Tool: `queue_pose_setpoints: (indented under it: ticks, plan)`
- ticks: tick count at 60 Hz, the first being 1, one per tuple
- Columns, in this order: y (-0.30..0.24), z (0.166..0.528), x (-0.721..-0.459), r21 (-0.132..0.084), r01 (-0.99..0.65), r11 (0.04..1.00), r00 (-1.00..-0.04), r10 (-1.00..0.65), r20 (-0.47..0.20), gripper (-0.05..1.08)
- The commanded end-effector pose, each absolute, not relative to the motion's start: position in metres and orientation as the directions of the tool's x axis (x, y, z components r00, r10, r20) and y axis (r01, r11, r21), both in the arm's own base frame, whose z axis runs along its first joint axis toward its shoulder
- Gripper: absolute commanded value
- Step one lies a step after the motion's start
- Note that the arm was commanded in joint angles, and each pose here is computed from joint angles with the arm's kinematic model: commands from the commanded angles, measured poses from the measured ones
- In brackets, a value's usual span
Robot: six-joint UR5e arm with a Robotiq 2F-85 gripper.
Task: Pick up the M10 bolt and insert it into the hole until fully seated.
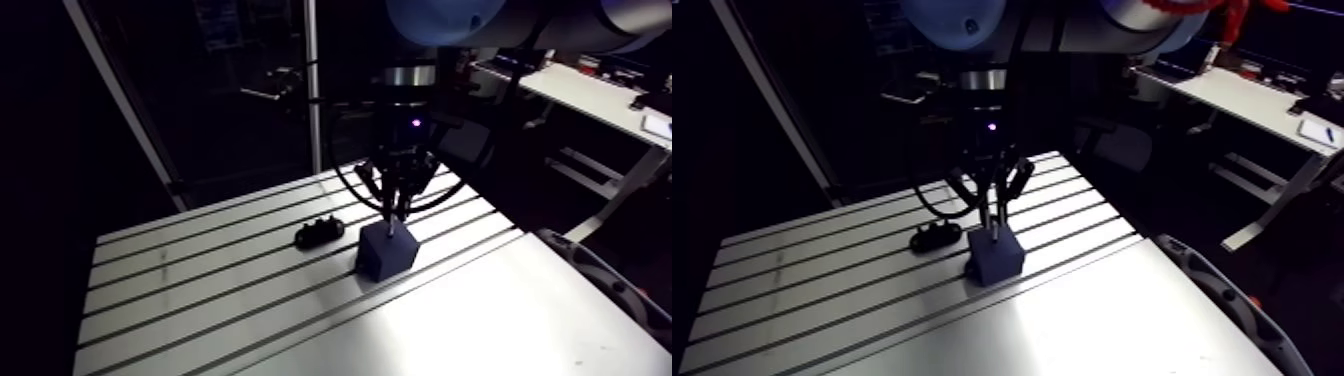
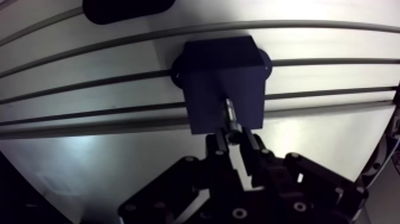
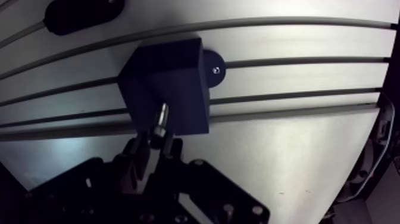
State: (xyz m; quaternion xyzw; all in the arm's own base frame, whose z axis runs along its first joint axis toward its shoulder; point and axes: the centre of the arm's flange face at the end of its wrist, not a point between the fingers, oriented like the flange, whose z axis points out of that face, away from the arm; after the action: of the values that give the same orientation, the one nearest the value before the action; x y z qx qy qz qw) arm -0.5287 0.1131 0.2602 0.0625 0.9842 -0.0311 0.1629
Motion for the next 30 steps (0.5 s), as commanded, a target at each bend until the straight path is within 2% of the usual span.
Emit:
queue_pose_setpoints:
  ticks: [1, 30]
  plan:
    - [0.1136, 0.2596, -0.5294, -0.041, 0.135, 0.99, -0.939, 0.114, -0.325, 1.08]
    - [0.1117, 0.2604, -0.5266, -0.045, 0.136, 0.99, -0.939, 0.114, -0.325, 1.08]
